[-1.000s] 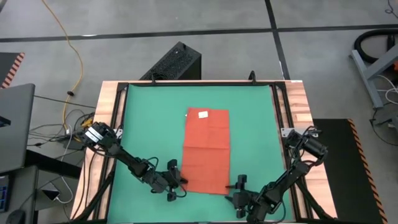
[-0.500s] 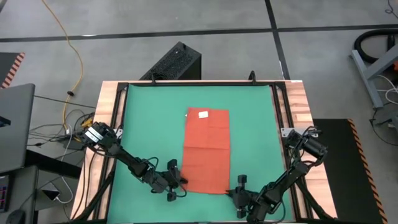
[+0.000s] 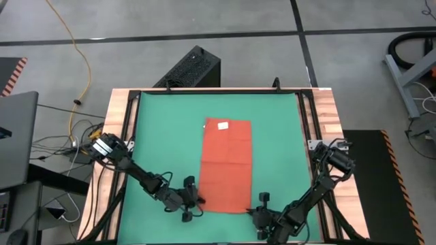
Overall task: Roll towel into tight, uniform cylinder
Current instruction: Roll the orange table napkin
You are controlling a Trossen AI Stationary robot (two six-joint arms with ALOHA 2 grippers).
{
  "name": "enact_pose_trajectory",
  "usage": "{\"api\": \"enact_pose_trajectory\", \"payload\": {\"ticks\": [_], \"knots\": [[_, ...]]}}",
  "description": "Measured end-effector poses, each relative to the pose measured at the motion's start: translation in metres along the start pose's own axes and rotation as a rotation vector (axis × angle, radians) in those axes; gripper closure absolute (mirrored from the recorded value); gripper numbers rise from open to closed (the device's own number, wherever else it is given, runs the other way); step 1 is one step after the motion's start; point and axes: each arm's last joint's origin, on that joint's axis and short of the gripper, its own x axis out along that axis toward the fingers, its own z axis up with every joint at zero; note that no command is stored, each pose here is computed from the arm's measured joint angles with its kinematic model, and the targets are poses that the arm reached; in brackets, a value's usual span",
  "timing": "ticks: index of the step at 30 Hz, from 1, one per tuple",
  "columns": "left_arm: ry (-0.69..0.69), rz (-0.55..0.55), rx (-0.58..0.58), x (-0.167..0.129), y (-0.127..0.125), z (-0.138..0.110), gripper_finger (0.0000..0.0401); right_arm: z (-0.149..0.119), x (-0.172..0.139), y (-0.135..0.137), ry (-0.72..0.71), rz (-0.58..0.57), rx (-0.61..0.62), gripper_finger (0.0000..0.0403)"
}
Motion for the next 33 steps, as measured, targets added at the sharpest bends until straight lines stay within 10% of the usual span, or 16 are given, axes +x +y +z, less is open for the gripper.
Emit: {"api": "enact_pose_trajectory", "payload": {"ticks": [20, 33], "knots": [[0.054, 0.106, 0.318, -0.004, 0.008, 0.014, 0.0401, 0.035, -0.024, -0.016, 0.014, 0.099, 0.167, 0.0398], [0.111, 0.001, 0.312, -0.004, 0.006, 0.011, 0.0401, 0.069, -0.001, -0.063, 0.211, 0.131, 0.599, 0.0397]]}}
